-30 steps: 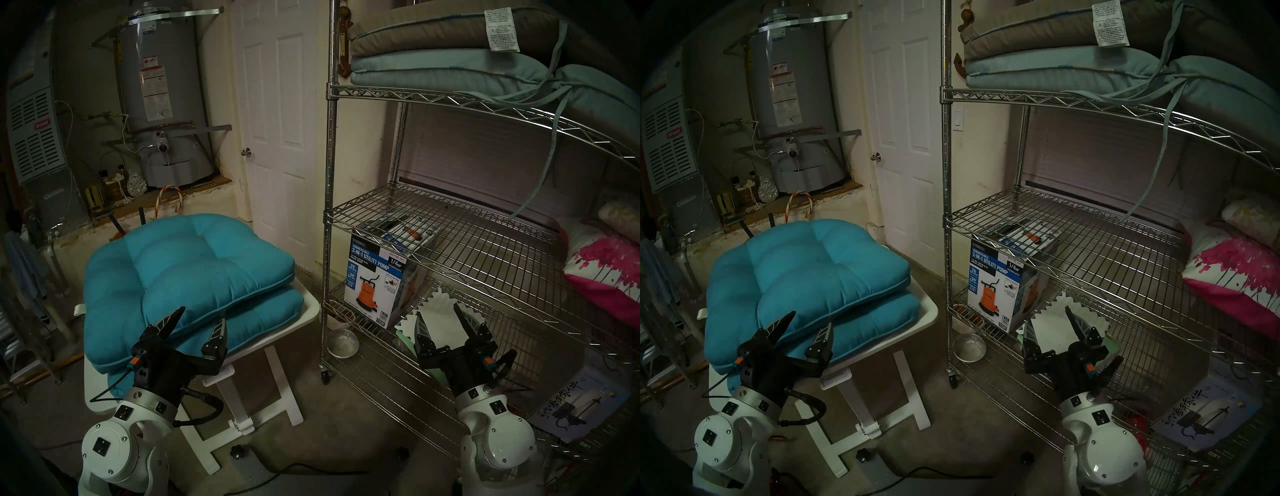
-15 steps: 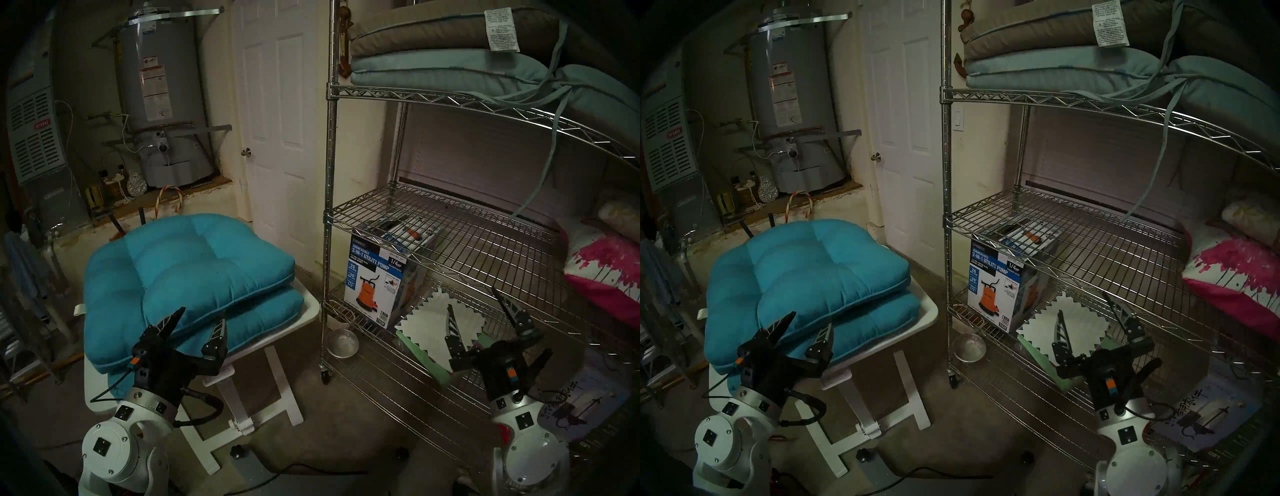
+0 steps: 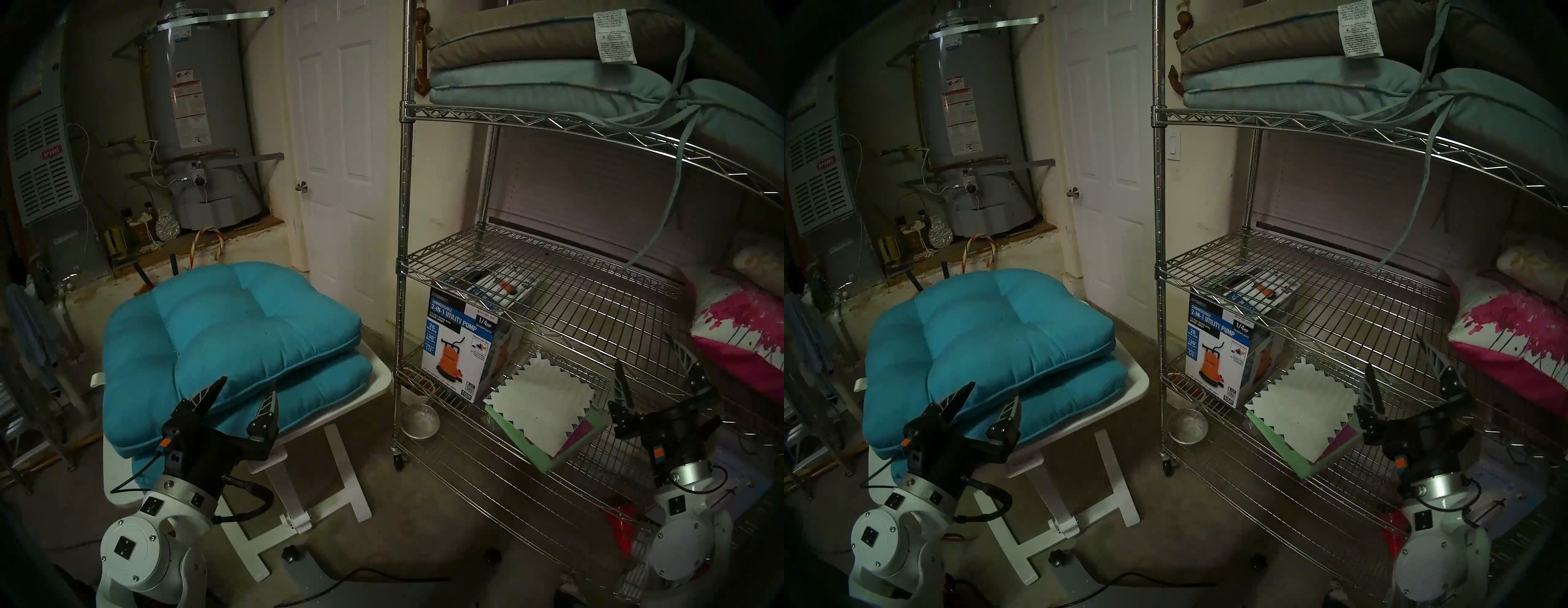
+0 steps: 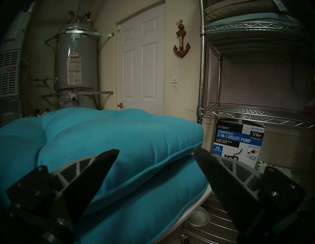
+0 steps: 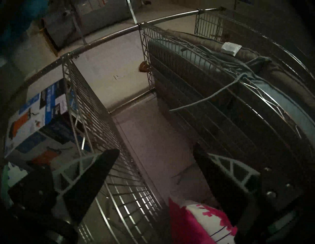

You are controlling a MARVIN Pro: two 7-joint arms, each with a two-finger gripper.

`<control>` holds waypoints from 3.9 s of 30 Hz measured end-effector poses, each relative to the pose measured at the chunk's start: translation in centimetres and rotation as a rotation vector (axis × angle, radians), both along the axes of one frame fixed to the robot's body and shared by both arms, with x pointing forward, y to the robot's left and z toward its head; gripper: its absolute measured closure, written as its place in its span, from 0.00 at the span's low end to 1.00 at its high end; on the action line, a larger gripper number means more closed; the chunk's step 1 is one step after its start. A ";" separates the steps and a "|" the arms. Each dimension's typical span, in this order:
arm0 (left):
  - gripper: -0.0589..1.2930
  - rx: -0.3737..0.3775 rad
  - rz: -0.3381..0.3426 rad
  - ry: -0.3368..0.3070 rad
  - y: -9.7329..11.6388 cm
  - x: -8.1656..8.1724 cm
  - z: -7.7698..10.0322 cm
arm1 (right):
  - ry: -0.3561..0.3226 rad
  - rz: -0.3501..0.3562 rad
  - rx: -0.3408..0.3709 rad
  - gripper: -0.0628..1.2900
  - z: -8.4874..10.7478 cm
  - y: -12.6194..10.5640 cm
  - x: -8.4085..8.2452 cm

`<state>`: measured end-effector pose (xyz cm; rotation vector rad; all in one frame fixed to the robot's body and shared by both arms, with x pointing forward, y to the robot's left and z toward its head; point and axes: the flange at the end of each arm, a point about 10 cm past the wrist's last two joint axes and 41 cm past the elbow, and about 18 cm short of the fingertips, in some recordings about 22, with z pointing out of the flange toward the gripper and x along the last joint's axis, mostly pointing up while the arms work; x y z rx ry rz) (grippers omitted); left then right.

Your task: Take cushion off the shelf

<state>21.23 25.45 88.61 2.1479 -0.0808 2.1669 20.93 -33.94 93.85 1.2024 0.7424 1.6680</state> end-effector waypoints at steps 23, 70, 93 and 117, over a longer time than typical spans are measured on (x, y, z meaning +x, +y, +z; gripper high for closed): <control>0.02 0.000 0.000 0.000 0.0 0.0 0.0 | -0.025 -0.125 -0.184 0.06 1.2 -11.3 3.6; 0.02 0.000 0.000 0.000 0.0 0.0 0.0 | 0.019 0.180 -0.219 0.97 1.5 -3.0 10.3; 0.02 -0.001 0.000 -0.001 0.0 0.1 -0.1 | 0.047 0.396 -0.290 0.97 2.0 8.5 16.6; 0.02 -0.003 0.001 0.001 0.1 0.2 -0.3 | 0.038 0.509 -0.285 0.97 2.7 18.2 20.0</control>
